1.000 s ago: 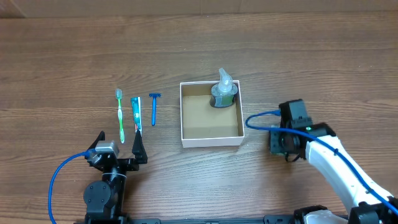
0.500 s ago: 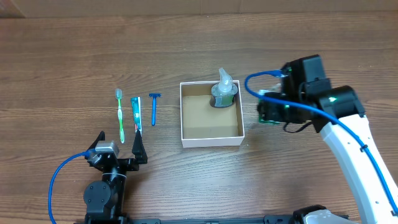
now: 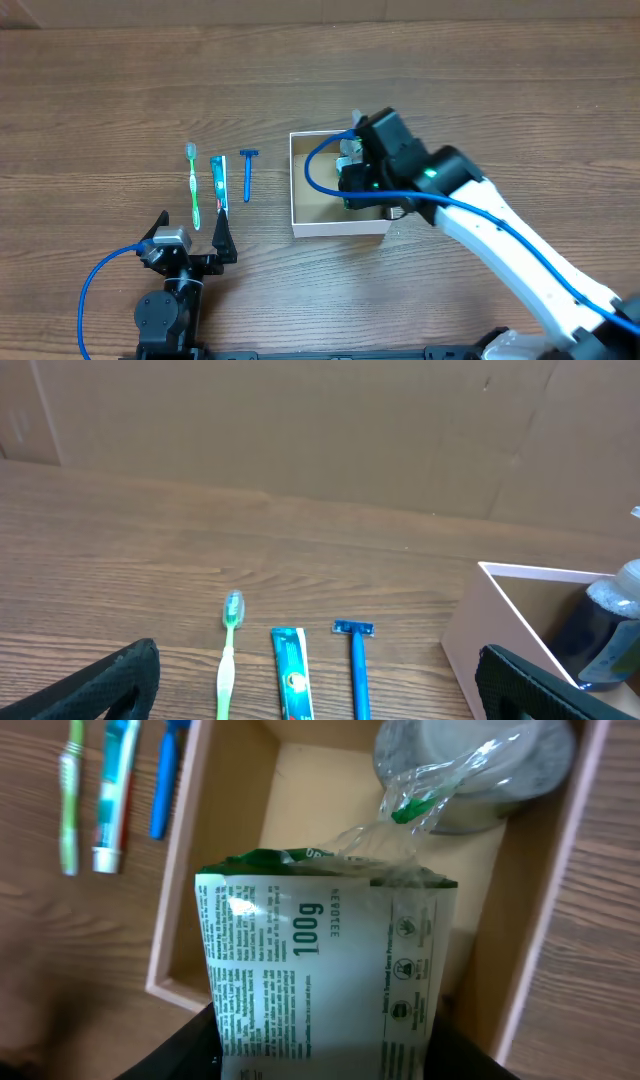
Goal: Pack container
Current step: 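Carry the packet into the box and release it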
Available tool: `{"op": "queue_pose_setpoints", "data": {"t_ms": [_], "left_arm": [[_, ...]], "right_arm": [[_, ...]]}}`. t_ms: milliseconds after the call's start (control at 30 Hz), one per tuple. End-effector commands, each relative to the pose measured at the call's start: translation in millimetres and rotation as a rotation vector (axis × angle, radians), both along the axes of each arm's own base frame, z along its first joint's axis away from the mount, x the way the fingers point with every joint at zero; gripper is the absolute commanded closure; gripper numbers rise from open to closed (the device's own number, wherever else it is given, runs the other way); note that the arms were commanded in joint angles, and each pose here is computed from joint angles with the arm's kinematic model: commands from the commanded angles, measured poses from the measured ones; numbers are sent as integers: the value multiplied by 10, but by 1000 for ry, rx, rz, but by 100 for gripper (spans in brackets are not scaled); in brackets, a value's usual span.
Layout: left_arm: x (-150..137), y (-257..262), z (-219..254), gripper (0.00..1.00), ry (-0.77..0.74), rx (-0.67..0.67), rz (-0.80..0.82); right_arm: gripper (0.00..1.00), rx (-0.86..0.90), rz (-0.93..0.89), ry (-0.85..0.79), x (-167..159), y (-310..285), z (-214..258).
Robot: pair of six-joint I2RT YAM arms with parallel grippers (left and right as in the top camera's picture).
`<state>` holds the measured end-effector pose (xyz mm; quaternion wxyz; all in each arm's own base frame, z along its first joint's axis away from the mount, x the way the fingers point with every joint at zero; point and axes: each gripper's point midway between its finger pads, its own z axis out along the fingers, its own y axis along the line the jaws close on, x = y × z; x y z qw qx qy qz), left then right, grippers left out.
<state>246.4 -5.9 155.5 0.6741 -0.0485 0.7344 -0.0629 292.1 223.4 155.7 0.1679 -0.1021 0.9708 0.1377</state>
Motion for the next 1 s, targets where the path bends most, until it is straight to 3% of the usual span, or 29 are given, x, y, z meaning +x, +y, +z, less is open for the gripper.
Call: {"op": "queue_pose_setpoints", "data": {"t_ms": [0,300,400,467,733,967], "left_arm": [[-2,14,4,0,-7,-14,8],[-2,14,4,0,-7,-14,8],[-2,14,4,0,-7,-14,8],[-2,14,4,0,-7,-14,8],[-2,14,4,0,-7,-14,8],[-2,14,4,0,-7,-14,8]], "right_arm": [[63,-76,-46,-34,177,-56,-92],[62,-120,-66,-47,280,-85,-211],[53,-119,-66,-47,282,-84,-210],[33,-122,-66,-44,275,-89,-214],[30,-133,-63,-26,211,-128,-189],[30,-83,-168,-102,189,-559,458]]}}
